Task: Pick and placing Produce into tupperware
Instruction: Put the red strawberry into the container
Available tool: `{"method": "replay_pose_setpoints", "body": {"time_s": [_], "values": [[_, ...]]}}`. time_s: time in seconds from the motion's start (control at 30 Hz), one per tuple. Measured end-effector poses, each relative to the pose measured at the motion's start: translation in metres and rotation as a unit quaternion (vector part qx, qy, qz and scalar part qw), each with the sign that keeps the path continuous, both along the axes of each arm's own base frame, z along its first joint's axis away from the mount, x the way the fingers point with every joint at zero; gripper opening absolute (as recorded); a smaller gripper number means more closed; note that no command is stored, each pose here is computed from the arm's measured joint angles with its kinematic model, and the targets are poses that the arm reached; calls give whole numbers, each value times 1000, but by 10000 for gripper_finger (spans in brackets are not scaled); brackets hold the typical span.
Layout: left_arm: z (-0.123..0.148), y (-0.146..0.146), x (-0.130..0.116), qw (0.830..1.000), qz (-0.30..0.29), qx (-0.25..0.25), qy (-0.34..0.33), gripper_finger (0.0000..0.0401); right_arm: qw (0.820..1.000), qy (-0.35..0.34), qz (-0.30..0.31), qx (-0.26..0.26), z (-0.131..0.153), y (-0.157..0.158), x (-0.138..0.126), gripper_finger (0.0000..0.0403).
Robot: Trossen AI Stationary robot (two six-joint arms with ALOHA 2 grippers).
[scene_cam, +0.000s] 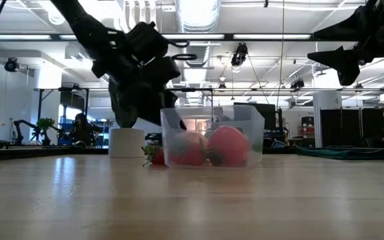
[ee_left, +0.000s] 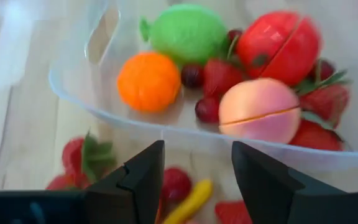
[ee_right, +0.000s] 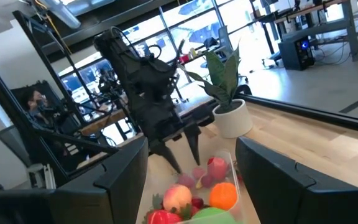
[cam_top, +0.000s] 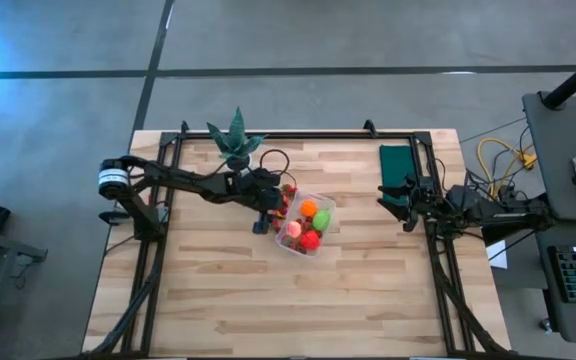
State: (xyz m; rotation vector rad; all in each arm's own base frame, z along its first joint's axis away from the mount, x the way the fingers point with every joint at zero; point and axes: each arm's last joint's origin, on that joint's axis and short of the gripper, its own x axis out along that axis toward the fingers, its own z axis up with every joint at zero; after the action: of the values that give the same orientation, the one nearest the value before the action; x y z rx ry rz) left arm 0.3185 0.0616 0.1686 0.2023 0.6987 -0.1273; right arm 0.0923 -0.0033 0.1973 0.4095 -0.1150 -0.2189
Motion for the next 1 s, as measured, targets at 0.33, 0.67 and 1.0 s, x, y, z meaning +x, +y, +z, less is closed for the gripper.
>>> {"method": "replay_pose_setpoints", "body": {"time_s": [0.33,0.67,1.0], "values": [[9,-37,13,999,-35,-24,-22,173,1000,0,0,0,0,0,0,235],[29,-27,-1,999,0,26,-35,173,1000,0,0,0,0,0,0,235],[0,-24,-3,998,27,47,44,173,1000,0,0,0,0,0,0,235]]}}
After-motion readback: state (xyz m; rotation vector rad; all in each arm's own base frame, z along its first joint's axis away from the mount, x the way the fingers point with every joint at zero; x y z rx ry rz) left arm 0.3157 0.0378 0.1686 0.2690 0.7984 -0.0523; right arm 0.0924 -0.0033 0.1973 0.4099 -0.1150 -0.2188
